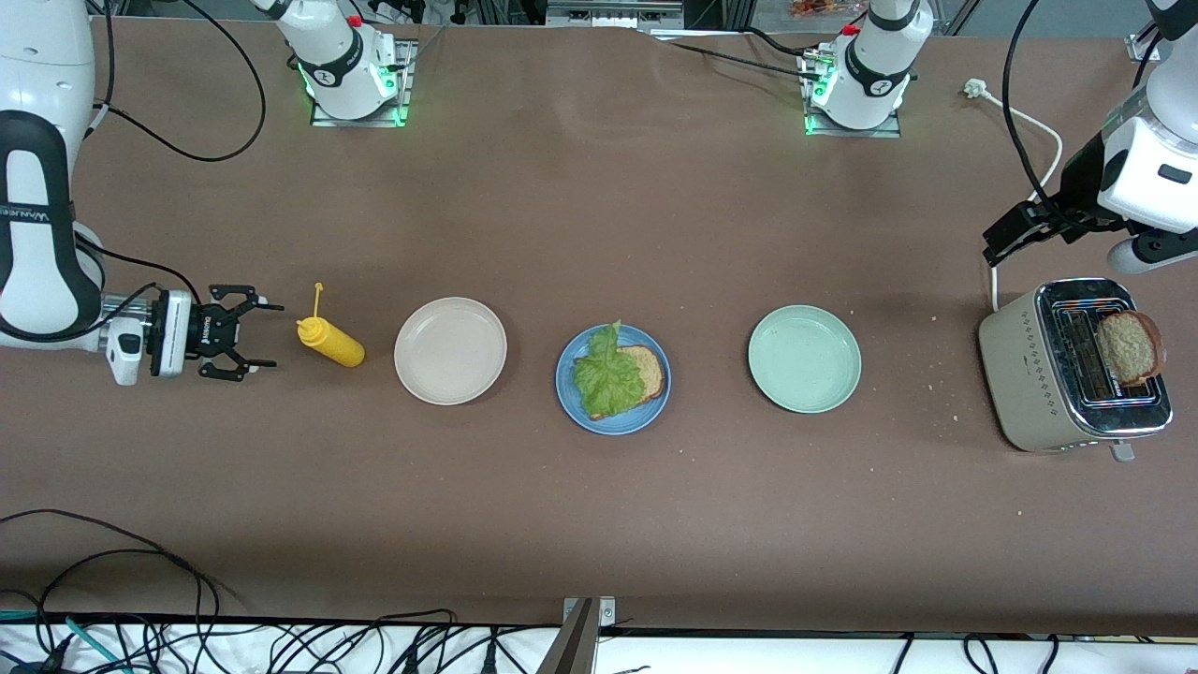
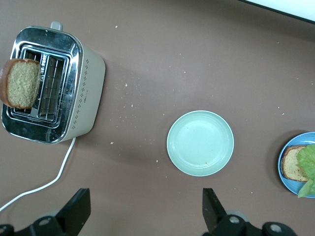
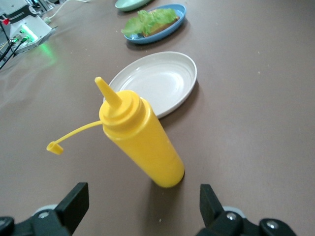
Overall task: Make sandwich in blue plate with both arms
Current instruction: 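Release the lettuce and move the right gripper back toward the yellow bottle, then close the right gripper around the yellow squeeze bottle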
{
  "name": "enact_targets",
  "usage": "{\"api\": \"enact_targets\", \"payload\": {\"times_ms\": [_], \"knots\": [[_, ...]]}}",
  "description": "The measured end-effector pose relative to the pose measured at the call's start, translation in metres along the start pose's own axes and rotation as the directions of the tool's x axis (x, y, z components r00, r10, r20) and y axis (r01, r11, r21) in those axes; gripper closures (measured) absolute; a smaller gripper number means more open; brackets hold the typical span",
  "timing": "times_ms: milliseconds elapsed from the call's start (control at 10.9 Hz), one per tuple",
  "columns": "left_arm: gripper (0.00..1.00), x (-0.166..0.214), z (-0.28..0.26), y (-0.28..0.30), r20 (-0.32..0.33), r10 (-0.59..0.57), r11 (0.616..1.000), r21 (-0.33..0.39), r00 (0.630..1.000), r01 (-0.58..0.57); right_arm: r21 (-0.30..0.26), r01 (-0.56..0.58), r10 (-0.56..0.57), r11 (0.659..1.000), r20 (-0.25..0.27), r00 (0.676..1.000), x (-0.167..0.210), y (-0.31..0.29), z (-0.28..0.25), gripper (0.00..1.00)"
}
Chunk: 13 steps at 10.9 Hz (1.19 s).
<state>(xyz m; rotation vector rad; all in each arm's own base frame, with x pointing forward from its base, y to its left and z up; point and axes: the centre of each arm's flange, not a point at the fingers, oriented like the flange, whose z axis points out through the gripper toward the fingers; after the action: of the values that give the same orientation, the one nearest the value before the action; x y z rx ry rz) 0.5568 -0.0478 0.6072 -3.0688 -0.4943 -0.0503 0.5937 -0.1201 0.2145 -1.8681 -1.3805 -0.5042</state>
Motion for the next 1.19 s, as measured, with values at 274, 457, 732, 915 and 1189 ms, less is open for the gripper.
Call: {"api": "enact_targets", "payload": {"times_ms": [274, 457, 732, 915, 1189], "knots": [[0.0, 0.0, 0.0, 0.0, 0.0, 0.0, 1.0, 0.0, 1.0, 0.0, 0.021, 0.128, -0.126, 0.991, -0.096, 0.987, 0.001, 0.001, 0.019, 0.0], [0.0, 0.0, 0.0, 0.0, 0.0, 0.0, 1.0, 0.0, 1.0, 0.0, 0.019, 0.192, -0.188, 0.981, -0.119, 0.975, -0.008, 0.004, 0.03, 0.0], [0.0, 0.0, 0.0, 0.0, 0.0, 0.0, 1.0, 0.0, 1.0, 0.0, 0.026, 0.237, -0.232, 0.971, -0.128, 0.964, -0.023, 0.007, 0.044, 0.0], [0.0, 0.0, 0.0, 0.0, 0.0, 0.0, 1.0, 0.0, 1.0, 0.0, 0.034, 0.245, -0.238, 0.969, -0.138, 0.961, -0.024, 0.007, 0.05, 0.0], [0.0, 0.001, 0.0, -0.003, 0.0, -0.005, 1.0, 0.0, 1.0, 0.005, 0.05, 0.27, -0.258, 0.962, -0.17, 0.951, -0.007, 0.008, 0.067, 0.0]]}}
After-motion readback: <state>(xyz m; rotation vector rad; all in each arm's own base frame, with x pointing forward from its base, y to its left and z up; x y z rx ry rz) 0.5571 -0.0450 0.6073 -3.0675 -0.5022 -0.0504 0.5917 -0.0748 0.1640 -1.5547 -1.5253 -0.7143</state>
